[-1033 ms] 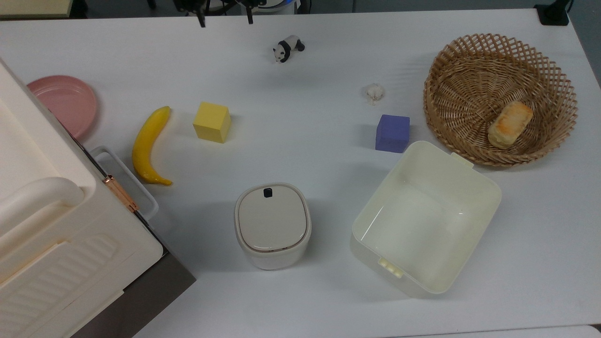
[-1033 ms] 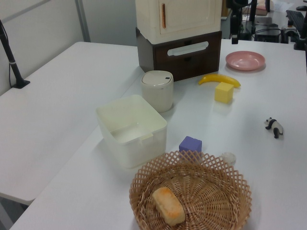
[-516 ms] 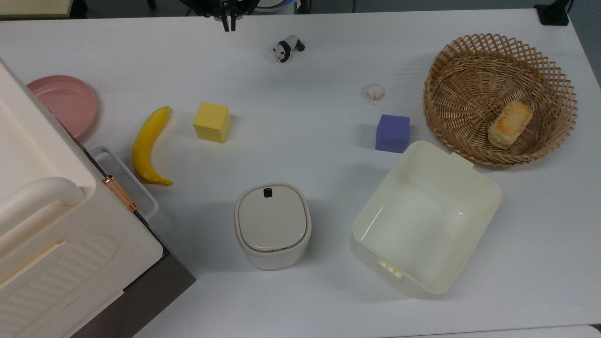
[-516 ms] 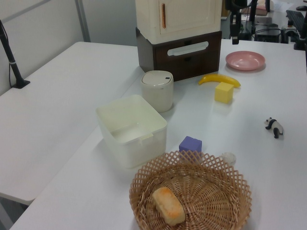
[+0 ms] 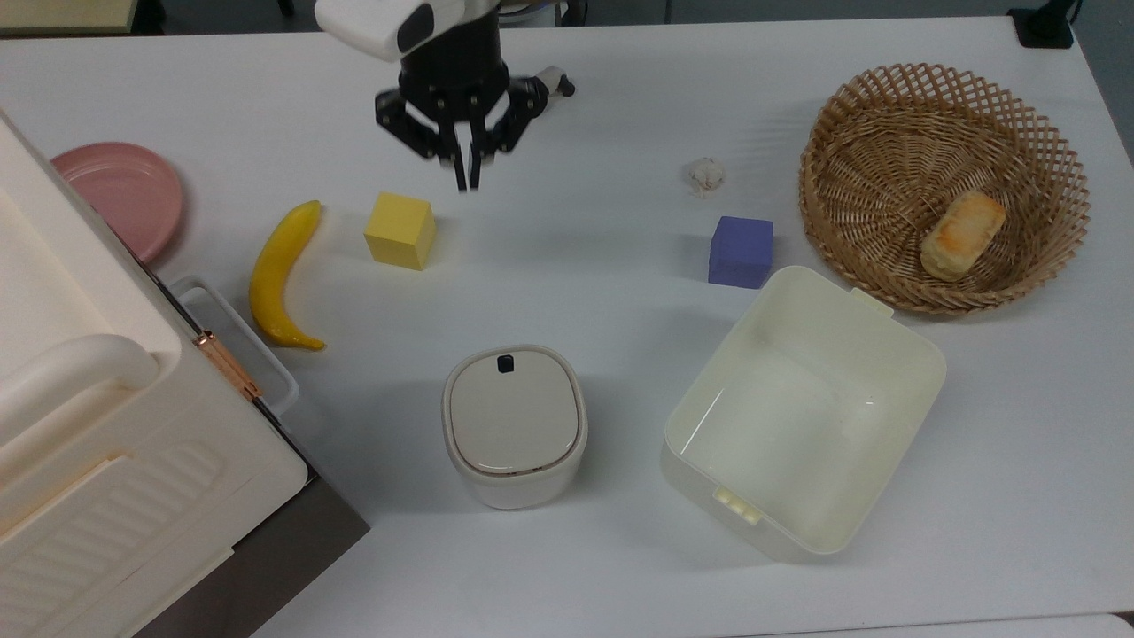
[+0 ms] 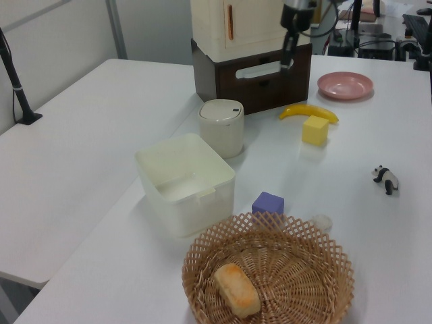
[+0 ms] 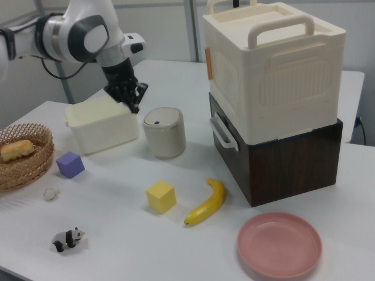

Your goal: Open the trash can

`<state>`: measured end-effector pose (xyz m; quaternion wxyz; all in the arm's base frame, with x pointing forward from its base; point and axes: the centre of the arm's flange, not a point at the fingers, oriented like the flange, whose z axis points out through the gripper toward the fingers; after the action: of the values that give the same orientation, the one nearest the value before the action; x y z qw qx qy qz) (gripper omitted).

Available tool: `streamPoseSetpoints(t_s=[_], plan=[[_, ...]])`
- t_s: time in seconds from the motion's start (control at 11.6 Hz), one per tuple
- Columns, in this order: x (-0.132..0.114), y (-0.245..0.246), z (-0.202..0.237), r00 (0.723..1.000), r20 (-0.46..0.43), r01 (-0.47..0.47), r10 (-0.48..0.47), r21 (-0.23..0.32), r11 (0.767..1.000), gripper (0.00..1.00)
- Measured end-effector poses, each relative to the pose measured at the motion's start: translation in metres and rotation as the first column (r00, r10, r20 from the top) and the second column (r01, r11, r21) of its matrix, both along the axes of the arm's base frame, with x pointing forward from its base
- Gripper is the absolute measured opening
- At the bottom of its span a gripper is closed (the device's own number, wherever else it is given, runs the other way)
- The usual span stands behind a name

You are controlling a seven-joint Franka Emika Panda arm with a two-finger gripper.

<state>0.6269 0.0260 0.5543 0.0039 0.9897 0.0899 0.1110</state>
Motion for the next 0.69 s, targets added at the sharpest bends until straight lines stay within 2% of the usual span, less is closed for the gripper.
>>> streamPoseSetpoints(t_s=[0.09, 0.34, 0.69], plan=[[0.014, 0.002, -0.004, 0.998, 0.067, 0.000, 0.000, 0.005, 1.000, 0.11], [0.054, 0.015, -0.023, 0.981, 0.192, 0.023, -0.029, 0.036, 0.999, 0.11], [0.086, 0.035, -0.077, 0.970, 0.240, 0.037, -0.050, 0.055, 0.998, 0.11]])
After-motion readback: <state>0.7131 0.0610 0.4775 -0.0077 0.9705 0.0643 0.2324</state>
